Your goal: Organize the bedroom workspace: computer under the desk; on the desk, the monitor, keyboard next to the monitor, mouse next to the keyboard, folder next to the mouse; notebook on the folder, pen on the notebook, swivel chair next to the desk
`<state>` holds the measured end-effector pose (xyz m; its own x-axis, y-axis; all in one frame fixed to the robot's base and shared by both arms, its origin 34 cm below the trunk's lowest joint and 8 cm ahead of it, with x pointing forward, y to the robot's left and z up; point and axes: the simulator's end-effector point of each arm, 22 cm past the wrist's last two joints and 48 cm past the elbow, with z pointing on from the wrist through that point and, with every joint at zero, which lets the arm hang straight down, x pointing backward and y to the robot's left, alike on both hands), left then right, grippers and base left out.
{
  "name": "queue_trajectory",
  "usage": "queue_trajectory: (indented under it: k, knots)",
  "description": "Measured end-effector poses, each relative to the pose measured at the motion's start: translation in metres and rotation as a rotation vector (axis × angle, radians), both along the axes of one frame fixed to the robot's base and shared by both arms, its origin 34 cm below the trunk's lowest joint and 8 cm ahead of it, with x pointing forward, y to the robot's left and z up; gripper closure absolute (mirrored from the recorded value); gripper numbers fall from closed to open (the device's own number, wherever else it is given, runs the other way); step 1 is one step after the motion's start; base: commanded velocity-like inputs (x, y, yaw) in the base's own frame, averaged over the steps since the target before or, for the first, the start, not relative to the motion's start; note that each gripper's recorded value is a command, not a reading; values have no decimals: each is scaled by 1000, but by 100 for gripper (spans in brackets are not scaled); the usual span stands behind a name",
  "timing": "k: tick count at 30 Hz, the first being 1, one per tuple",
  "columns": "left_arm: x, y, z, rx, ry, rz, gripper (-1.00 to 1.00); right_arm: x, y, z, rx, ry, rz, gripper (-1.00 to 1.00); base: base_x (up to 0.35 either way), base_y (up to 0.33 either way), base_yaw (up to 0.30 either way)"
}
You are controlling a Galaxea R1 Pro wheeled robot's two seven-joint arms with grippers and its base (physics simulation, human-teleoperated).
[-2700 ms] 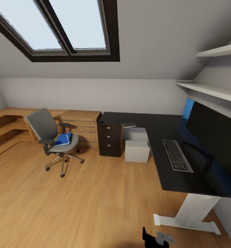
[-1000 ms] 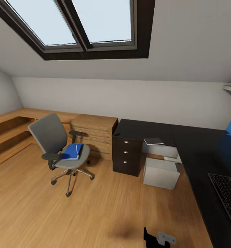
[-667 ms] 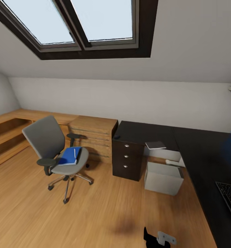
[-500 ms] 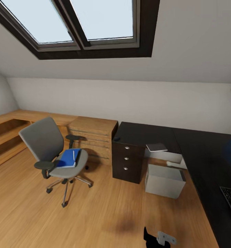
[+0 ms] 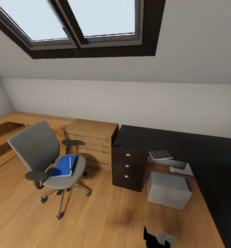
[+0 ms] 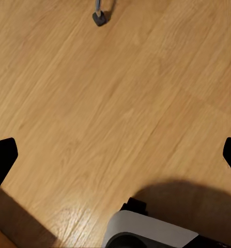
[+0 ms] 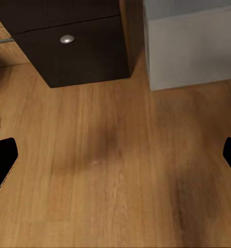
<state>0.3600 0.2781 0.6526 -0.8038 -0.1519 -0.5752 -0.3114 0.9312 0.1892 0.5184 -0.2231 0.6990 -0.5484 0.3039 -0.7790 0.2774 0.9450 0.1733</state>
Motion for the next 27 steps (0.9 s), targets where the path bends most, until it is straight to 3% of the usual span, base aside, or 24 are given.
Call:
queue_trajectory:
  k: [9,18,23,27]
  knots:
    - [37,-11,20,-30,-84,-1,-100,16,0,11,5,-43,-11,-100,328,0,0]
    - [112,-46,75,-115,-174,-42,-100,96,-6,78,17,-237,-60,-100,329,0,0]
    - [150,-66,120,-168,-219,-76,-100,124,-10,97,13,-210,-90,-100,329,0,0]
    - [176,-79,161,-200,-264,-106,-100,151,-10,121,-11,-170,-82,-100,329,0,0]
